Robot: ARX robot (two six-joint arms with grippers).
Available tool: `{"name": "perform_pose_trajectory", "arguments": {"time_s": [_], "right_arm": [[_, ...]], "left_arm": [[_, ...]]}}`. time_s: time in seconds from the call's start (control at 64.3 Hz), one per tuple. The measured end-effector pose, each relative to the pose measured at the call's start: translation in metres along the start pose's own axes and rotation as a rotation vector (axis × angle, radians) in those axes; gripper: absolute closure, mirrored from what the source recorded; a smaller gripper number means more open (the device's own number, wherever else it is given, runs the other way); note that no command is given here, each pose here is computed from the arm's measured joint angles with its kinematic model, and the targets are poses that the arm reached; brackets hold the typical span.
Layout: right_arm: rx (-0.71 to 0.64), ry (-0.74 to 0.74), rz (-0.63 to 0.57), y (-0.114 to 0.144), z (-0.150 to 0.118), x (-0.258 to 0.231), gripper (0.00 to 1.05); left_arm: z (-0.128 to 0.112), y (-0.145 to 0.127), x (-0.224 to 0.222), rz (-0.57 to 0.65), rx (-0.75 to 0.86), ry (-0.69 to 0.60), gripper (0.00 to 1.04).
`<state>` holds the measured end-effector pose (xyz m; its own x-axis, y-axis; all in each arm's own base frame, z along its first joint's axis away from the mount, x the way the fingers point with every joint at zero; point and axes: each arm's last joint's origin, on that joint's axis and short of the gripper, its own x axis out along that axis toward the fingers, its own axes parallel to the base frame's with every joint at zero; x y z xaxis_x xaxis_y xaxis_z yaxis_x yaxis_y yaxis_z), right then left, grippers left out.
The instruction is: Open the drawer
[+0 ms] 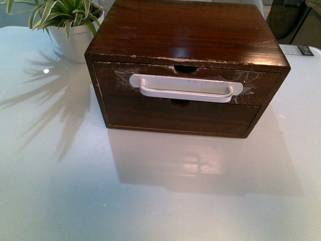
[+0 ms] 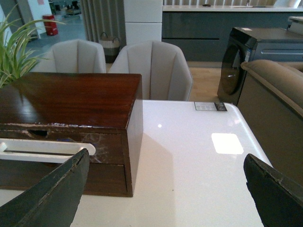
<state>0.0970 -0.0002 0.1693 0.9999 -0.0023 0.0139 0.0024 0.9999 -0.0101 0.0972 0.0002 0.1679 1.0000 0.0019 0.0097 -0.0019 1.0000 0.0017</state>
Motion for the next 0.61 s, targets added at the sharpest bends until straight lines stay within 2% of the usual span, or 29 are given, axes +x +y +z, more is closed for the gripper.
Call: {"name": "perform_pose_trajectory", "arguments": {"time_s": [0.606], "right_arm": [[0.0, 0.0, 0.0, 0.0, 0.0, 0.0, 0.09]], "left_arm": [[0.0, 0.0, 0.0, 0.0, 0.0, 0.0, 0.08]]}}
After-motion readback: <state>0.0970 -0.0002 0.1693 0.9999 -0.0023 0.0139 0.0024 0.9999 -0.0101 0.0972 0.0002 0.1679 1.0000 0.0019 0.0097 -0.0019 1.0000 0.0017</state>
